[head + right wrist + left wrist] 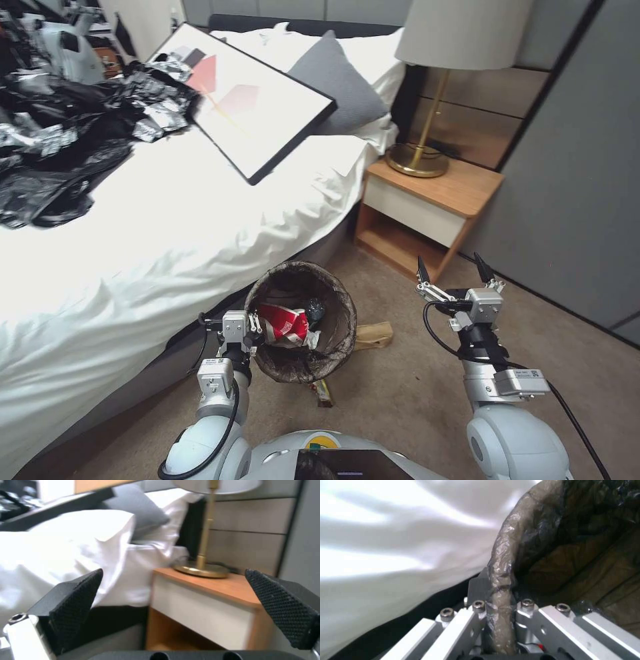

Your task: Pick up the trash bin, then pick up the garbage from the floor and place it into the trash bin.

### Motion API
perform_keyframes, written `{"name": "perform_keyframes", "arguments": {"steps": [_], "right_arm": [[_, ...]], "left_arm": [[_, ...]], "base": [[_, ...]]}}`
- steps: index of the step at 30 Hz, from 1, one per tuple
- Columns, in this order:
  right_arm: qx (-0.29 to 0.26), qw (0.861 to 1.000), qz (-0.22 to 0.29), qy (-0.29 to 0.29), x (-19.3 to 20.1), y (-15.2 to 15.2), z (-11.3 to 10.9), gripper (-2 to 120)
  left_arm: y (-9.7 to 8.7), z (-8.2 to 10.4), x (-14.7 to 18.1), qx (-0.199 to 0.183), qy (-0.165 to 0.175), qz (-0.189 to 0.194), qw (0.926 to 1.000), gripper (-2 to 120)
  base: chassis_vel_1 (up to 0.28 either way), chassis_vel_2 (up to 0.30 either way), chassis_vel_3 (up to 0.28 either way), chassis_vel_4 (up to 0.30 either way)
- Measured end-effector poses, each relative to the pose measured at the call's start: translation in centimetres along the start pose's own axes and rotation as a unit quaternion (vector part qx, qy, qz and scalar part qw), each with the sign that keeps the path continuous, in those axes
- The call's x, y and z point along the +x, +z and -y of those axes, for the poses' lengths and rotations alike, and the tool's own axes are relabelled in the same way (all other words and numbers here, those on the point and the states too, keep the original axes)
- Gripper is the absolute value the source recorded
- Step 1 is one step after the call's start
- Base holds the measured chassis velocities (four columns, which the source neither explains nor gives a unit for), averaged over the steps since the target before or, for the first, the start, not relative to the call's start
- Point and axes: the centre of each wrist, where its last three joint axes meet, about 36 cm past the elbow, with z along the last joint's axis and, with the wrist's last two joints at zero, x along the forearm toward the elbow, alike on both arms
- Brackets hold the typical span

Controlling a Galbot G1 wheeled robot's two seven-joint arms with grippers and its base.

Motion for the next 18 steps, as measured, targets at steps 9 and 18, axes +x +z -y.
{"name": "perform_keyframes", "arguments": {"steps": [9, 18], "right_arm": [[-0.004, 1.000, 0.009, 0.007, -0.47, 0.19, 0.05, 100], [-0.002, 1.000, 0.006, 0.005, -0.48, 0.30, 0.15, 100]], "left_arm": [[0.00, 0.00, 0.00, 0.000, 0.000, 0.000, 1.0000, 2], [0.00, 0.00, 0.00, 0.000, 0.000, 0.000, 1.0000, 2]], "base": [[0.115, 0.109, 0.123, 0.114], [0.017, 0.015, 0.015, 0.024]]}}
